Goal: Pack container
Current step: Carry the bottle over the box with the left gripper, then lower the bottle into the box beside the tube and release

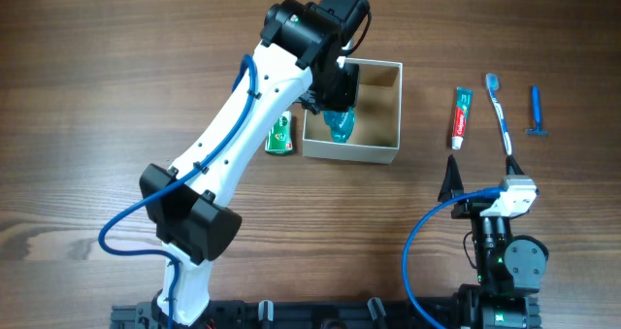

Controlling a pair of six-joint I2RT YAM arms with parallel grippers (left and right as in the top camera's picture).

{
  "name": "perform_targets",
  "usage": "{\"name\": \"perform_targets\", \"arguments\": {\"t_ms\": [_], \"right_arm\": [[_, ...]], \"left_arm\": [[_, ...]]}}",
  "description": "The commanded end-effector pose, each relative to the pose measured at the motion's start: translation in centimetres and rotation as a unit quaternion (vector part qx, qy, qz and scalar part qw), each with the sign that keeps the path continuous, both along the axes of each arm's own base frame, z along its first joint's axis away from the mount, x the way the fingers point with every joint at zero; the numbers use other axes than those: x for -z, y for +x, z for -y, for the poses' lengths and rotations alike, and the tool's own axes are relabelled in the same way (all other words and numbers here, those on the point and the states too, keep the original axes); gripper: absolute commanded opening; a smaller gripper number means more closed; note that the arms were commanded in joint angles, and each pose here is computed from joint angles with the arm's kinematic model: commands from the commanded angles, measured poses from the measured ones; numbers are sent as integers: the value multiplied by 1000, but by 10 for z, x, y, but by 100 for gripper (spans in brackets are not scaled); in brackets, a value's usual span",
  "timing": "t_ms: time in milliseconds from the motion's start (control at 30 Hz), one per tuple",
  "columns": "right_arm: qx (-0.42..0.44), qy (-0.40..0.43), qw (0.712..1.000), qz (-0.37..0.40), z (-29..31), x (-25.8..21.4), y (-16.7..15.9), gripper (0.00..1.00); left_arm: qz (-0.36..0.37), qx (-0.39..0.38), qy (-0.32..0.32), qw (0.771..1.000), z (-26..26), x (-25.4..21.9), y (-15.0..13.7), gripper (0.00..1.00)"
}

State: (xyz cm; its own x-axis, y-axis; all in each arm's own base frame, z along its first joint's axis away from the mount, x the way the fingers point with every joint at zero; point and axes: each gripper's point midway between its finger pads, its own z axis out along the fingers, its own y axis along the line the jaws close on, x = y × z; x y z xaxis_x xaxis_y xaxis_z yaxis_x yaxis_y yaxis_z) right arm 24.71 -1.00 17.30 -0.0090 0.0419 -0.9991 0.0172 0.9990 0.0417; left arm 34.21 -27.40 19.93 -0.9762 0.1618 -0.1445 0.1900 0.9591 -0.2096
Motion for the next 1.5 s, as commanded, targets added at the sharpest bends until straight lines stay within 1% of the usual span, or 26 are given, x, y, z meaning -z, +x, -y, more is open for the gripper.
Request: {"name": "perform_targets", "arguments": {"t_ms": [0, 133, 267, 433, 500, 700, 967, 1200, 1367, 1467], "right_arm": [[6, 7, 1000, 2, 1, 0, 0, 100], [6, 7, 1000, 2, 1, 0, 0, 100], [6, 7, 1000, 2, 1, 0, 0, 100], [6, 7, 1000, 2, 1, 0, 0, 100], [6, 7, 1000, 2, 1, 0, 0, 100], [6, 7, 1000, 2, 1, 0, 0, 100], [6, 7, 1000, 2, 1, 0, 0, 100], [6, 6, 1000, 2, 1, 0, 0, 100], [6, 7, 1000, 2, 1, 0, 0, 100], [6, 7, 1000, 2, 1, 0, 0, 100]], "left_arm": [[-3, -9, 17, 1000, -4, 5, 2, 4], [-11, -11, 33, 999, -5, 17, 5, 4], [-15, -39, 53, 998, -10, 28, 11, 4], [-23, -41, 61, 997, -10, 38, 12, 4], [-26, -40, 63, 997, -10, 41, 12, 14], [-26, -40, 64, 997, -9, 43, 13, 15], [-13, -43, 72, 996, -12, 43, 19, 24], [20, -48, 72, 996, -10, 41, 33, 25], [20, -48, 72, 996, -10, 41, 33, 25], [22, -49, 76, 996, -11, 43, 34, 28]]}}
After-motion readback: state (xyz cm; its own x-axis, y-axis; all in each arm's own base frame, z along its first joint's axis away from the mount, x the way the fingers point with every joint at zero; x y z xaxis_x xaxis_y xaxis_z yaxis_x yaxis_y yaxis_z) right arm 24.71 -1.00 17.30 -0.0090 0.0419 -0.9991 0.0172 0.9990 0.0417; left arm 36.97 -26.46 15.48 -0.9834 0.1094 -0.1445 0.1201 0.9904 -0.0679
